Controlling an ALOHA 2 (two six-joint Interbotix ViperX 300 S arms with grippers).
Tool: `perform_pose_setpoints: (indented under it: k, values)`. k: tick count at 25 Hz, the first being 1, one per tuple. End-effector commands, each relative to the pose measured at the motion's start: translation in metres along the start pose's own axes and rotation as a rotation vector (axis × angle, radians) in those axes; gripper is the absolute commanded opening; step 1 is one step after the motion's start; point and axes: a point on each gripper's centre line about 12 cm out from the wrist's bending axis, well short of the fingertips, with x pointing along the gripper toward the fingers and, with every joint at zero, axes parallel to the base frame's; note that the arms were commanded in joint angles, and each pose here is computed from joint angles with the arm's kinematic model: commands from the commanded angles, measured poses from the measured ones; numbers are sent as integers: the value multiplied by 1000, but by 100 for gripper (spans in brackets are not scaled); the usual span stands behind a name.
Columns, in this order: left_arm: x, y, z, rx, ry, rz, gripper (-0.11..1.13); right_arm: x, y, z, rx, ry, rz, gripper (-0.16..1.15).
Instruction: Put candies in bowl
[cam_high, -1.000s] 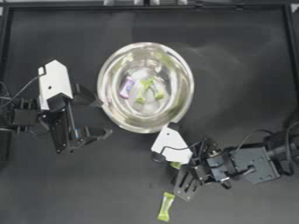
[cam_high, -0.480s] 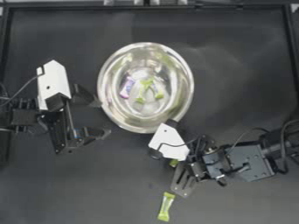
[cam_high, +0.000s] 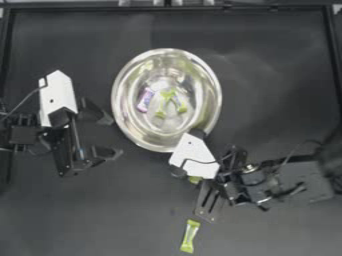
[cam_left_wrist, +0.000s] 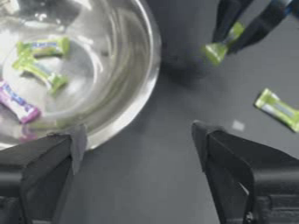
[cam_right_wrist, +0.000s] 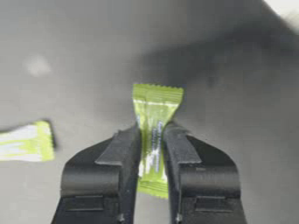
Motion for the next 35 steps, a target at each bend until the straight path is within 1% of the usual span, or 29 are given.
perform_pose_setpoints:
  k: [1,4,6,10,12,15,21,23,25,26,28,29,31,32,35]
  values:
    - [-9,-1,6,-17,-32,-17,101,-47,-9,32,21,-151,49,52]
    - [-9,-1,6,-18,-33,-18,101,-61,-30,51,28,-233,17,52]
    - [-10,-1,6,-15,-33,-19,101,-63,-45,64,29,-279,1,52]
    - [-9,-1,5,-13,-31,-19,101,-57,-72,86,66,-349,1,52]
    - [-9,-1,5,-11,-32,-18,101,-51,-88,94,91,-367,-4,52]
    - [-10,-1,6,-8,-34,-16,101,-38,-107,102,110,-377,-21,52]
    - [-10,-1,6,-6,-34,-17,101,-4,-135,114,120,-364,-62,52]
    - [-10,-1,6,-6,-33,-16,101,6,-141,117,108,-360,-72,54]
    - [-10,-1,6,-8,-33,-16,101,12,-144,119,97,-365,-69,60]
    - [-10,-1,5,-6,-32,-15,101,13,-144,120,94,-372,-63,66]
    - [-10,-1,6,-7,-35,-16,101,13,-143,123,104,-385,-43,80]
    - [-10,-1,5,-7,-33,-15,101,12,-142,122,101,-387,-41,89]
    - [-10,-1,6,-7,-35,-16,101,8,-142,123,97,-394,-41,102]
    - [-10,-1,5,-7,-33,-15,101,5,-140,123,90,-399,-39,105]
    - [-10,0,5,-6,-32,-15,101,-10,-130,122,66,-427,-20,101]
